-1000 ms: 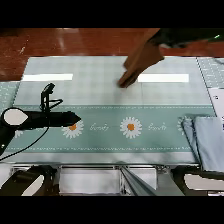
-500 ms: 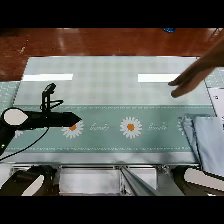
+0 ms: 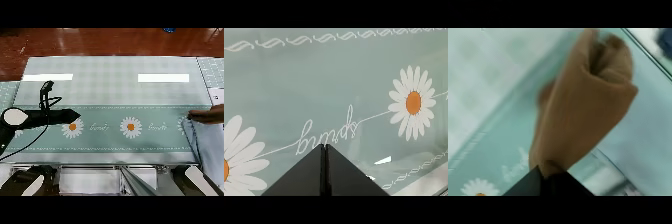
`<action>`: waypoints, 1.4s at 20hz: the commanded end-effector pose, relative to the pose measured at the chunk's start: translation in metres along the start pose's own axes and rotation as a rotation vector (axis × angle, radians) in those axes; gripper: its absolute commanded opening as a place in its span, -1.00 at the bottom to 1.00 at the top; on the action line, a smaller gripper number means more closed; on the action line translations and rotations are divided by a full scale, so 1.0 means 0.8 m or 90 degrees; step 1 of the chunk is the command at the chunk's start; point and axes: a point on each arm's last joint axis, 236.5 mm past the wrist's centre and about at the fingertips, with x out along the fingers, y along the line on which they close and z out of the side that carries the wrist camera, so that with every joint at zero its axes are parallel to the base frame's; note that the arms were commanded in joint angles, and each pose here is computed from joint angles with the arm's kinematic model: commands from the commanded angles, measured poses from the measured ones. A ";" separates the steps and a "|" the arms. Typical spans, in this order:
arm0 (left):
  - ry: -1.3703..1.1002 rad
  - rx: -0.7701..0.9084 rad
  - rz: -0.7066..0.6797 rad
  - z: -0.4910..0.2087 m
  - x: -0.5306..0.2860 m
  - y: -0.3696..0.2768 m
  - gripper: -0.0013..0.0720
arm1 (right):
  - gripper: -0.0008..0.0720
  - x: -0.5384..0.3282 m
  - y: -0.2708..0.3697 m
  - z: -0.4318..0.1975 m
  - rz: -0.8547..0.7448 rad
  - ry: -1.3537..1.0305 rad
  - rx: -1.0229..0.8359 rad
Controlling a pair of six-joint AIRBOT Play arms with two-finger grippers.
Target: Fold the shirts.
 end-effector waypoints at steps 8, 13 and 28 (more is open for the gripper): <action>-0.020 -0.024 -0.033 0.011 -0.001 -0.015 -0.91 | 0.16 0.078 -0.204 -0.183 -0.304 0.125 0.211; -0.150 0.083 -0.051 0.118 -0.059 -0.065 -0.91 | -0.37 0.079 -0.076 -0.028 0.009 -0.053 0.143; 0.064 0.122 0.308 0.236 -0.032 0.052 -0.91 | -0.92 0.270 0.342 -0.122 0.068 0.107 -0.599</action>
